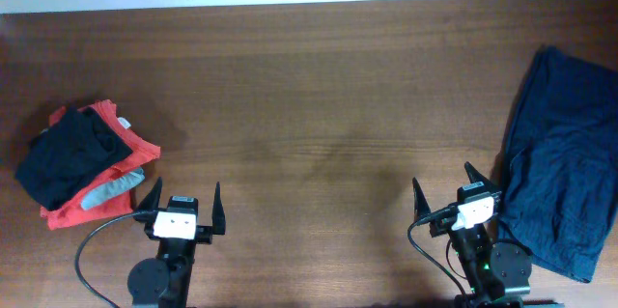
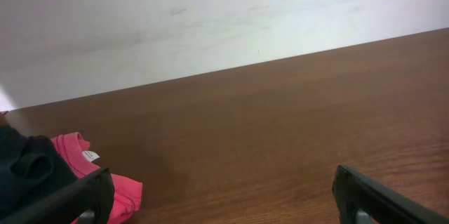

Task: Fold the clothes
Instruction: 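Move the right gripper toward the navy trousers on the right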

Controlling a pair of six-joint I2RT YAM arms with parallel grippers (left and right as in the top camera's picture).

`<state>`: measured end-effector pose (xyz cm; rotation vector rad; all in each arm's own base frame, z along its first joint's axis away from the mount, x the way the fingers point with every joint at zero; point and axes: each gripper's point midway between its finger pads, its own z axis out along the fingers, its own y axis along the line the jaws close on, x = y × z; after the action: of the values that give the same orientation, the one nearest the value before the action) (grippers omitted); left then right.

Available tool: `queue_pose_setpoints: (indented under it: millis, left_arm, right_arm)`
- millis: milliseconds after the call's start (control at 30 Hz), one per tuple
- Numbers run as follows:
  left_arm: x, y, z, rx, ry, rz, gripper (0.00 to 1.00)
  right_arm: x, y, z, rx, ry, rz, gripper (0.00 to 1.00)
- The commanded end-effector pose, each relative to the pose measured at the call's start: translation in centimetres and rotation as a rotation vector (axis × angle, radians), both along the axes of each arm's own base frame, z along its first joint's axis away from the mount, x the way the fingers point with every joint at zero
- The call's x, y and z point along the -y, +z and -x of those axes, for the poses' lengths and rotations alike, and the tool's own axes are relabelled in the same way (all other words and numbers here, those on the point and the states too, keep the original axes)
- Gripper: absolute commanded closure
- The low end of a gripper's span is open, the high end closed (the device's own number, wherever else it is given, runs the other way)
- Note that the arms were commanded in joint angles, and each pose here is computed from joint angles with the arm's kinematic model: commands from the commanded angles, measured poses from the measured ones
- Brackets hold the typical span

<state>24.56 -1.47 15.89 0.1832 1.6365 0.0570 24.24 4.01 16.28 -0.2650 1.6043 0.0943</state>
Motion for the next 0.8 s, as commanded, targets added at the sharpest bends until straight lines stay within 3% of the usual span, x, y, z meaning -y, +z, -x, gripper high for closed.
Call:
queue_pose_setpoints:
  millis: [0, 300, 433, 767]
  left_arm:
    - [-0.1, -0.1, 0.0, 0.001, 0.009, 0.001, 0.01]
    - [-0.1, -0.2, 0.0, -0.003, 0.009, 0.001, 0.01]
    - [-0.1, -0.2, 0.0, -0.002, 0.009, 0.002, 0.01]
    - [0.0, 1.2, 0.7, -0.044, 0.01, 0.085, 0.01]
  right_arm:
    - [-0.3, -0.2, 0.1, -0.003, 0.014, 0.006, 0.01]
    - [-0.8, -0.2, 0.2, -0.004, 0.045, 0.003, 0.02]
    - [-1.0, -0.1, 0.2, -0.029, 0.05, -0.108, 0.01]
    - [0.2, 2.0, 0.8, -0.056, -0.026, -0.125, 0.01]
